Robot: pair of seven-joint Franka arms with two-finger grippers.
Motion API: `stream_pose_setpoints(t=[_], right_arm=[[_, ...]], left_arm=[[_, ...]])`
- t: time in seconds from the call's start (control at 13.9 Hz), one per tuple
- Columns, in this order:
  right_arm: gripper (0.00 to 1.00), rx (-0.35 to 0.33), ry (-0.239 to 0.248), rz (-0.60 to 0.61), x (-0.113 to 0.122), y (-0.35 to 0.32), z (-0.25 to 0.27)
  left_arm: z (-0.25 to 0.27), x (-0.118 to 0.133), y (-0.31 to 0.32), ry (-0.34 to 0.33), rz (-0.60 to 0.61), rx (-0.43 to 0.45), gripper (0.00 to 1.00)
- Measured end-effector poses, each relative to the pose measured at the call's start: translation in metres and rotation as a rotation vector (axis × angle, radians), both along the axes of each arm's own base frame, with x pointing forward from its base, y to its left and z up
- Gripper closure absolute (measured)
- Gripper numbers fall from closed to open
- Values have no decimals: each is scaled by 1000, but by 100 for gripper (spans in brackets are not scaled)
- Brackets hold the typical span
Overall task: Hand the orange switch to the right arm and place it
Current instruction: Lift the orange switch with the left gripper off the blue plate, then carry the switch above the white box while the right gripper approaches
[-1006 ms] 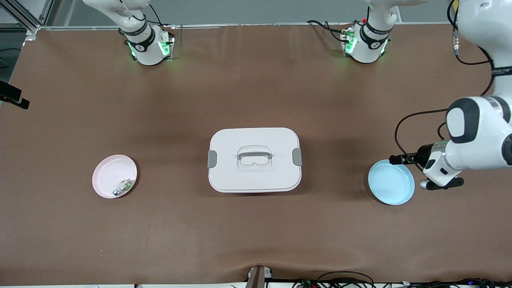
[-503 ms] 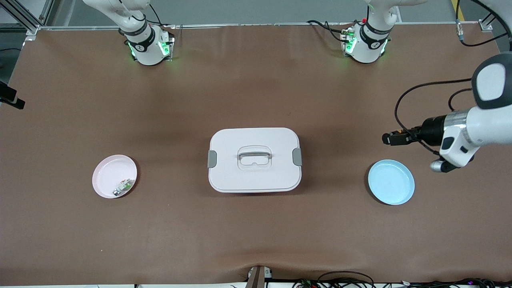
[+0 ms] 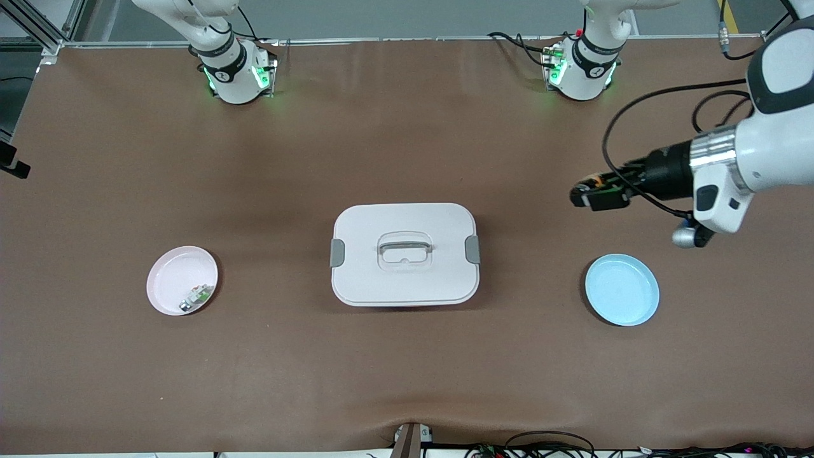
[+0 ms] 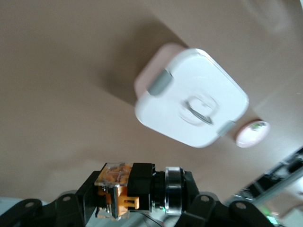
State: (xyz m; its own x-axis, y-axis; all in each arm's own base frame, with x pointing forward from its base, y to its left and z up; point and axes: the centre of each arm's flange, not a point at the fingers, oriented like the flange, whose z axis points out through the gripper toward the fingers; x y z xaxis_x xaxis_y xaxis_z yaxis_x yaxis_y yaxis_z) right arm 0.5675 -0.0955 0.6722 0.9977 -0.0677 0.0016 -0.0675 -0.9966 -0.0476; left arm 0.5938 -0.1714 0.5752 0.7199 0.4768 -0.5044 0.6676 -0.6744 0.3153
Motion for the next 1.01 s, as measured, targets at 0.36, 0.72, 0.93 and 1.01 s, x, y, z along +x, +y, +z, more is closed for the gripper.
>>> stream_pose_setpoints(t=[0.36,0.72,0.93,1.01], right_arm=[[0,66,1,11,6,7,-8],[0,164,1,52,16,18,-25],[0,294,23,68,20,28,-46],[0,340,28,57,21,32,-53]], left_arm=[[16,-14,-92,52,168,-35,28],[6,-36,-196,113,328,-81,28],[-4,-53,-256,154,456,-126,28],[-8,-58,-272,168,501,-143,28]])
